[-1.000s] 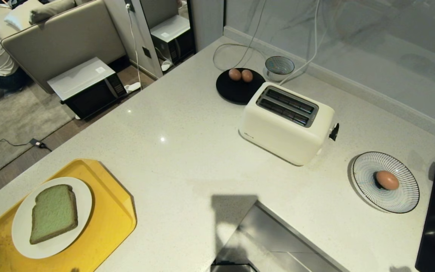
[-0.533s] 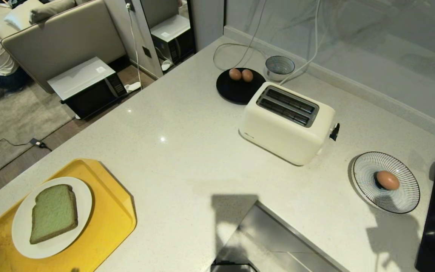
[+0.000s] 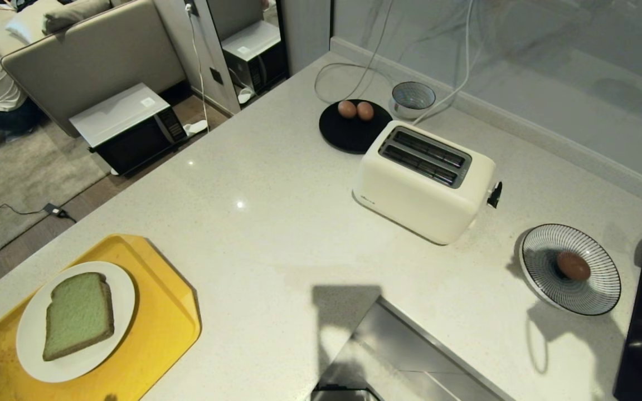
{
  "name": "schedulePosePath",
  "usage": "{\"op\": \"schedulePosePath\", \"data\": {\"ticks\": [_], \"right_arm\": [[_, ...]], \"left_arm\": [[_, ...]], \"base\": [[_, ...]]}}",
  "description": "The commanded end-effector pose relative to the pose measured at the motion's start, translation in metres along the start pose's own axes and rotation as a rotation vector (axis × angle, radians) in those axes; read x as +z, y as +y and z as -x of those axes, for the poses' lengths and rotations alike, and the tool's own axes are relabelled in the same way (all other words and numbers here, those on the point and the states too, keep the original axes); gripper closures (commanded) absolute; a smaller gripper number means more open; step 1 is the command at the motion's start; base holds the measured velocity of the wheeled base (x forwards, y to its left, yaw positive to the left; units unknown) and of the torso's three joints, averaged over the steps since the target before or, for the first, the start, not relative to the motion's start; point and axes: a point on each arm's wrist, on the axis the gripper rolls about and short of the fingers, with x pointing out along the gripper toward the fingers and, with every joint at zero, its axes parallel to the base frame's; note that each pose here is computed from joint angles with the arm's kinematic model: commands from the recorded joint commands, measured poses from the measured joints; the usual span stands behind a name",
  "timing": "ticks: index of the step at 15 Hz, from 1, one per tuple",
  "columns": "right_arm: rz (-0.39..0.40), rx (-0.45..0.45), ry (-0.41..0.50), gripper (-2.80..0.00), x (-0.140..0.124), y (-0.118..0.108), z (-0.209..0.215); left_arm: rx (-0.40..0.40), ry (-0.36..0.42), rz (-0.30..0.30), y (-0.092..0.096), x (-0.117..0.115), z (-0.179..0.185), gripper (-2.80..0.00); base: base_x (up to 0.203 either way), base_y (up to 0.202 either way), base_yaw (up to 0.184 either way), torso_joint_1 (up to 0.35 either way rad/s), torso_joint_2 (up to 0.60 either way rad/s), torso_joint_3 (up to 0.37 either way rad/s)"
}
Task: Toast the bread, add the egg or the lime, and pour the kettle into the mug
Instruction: Pick up the egg
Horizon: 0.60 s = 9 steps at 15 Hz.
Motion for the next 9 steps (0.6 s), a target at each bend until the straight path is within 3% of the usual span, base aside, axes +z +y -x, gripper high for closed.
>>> {"op": "schedulePosePath", "data": {"ticks": [1,4,9], "right_arm": [[-0.004,0.036,0.092,0.00,0.0049,-0.0029,-0.0060],[-0.041,0.077,0.191,0.00,0.0119,-0.0059,0.0018],[0.001,0.084,0.235,0.00,0.0076,-0.0125,-0.0059]], "left_arm": [[0.001,-0.001,0.000,0.0000,0.0000,0.0001,0.00],[0.001,-0.001,0.000,0.0000,0.0000,0.0001,0.00],[0.001,-0.001,0.000,0.0000,0.0000,0.0001,0.00]], "base": [[0.000,0.000,0.000,0.000,0.00,0.000],[0.000,0.000,0.000,0.000,0.00,0.000],[0.000,0.000,0.000,0.000,0.00,0.000]]}}
